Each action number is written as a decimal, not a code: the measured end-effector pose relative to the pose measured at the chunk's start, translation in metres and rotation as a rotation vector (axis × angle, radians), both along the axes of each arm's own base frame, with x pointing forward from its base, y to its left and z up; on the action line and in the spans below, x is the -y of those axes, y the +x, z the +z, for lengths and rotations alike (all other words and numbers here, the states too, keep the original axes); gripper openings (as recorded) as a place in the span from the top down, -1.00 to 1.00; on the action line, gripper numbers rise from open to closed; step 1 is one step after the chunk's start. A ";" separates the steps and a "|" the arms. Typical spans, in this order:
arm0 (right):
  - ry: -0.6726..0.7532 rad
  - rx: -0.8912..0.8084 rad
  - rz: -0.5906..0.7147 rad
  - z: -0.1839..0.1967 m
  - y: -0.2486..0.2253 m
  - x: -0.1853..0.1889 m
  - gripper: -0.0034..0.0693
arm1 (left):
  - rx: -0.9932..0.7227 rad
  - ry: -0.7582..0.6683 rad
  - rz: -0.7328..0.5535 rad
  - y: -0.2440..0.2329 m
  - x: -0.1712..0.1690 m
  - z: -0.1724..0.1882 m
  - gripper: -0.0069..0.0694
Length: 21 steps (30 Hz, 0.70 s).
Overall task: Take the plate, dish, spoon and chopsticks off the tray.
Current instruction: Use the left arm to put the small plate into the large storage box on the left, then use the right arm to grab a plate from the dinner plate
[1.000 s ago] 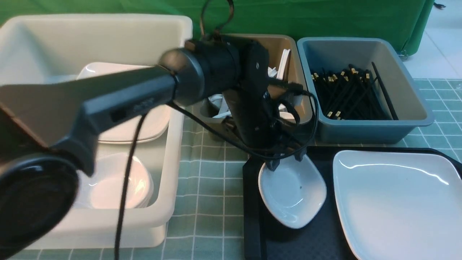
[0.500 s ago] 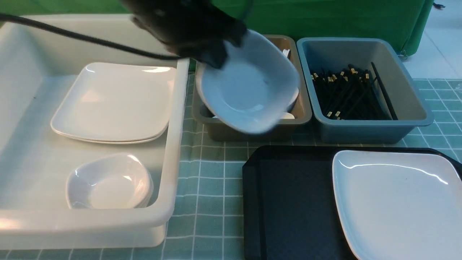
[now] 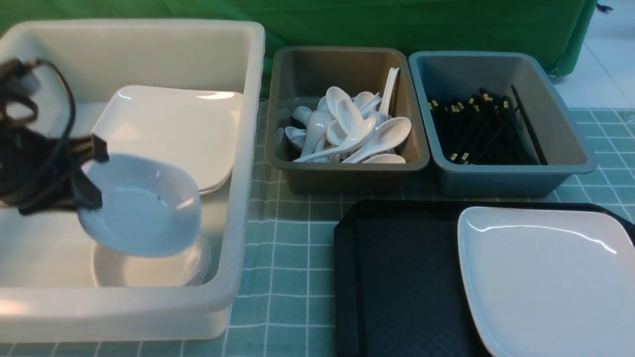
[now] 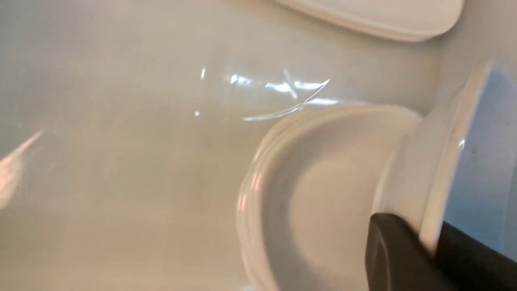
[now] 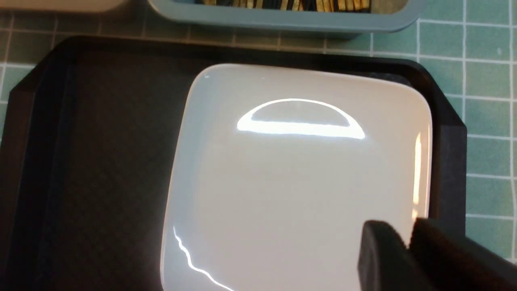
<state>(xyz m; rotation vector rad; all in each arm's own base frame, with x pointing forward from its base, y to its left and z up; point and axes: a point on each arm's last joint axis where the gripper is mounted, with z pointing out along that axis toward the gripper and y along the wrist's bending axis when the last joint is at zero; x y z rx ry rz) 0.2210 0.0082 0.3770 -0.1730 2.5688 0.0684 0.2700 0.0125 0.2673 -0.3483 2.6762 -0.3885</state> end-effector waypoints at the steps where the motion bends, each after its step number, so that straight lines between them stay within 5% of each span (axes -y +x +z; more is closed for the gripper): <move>1: 0.002 0.002 0.000 0.000 0.000 0.000 0.51 | -0.014 0.005 0.006 -0.002 -0.001 -0.008 0.72; 7: 0.019 0.006 0.003 0.000 0.000 -0.002 0.51 | -0.024 0.030 0.031 -0.001 -0.004 -0.030 0.37; 11: 0.048 -0.031 0.135 -0.003 0.000 -0.014 0.50 | -0.040 0.050 0.011 -0.001 -0.005 -0.028 -0.14; 15: 0.039 -0.097 0.307 -0.015 0.005 -0.047 0.40 | -0.045 0.122 -0.022 -0.004 -0.009 -0.007 -0.43; 19: -0.087 -0.184 0.398 -0.038 0.010 -0.077 0.10 | 0.003 0.184 -0.012 -0.013 -0.013 0.020 -0.48; 21: -0.253 -0.263 0.386 -0.068 0.011 -0.099 -0.32 | 0.067 0.190 -0.003 -0.028 -0.010 0.041 -0.43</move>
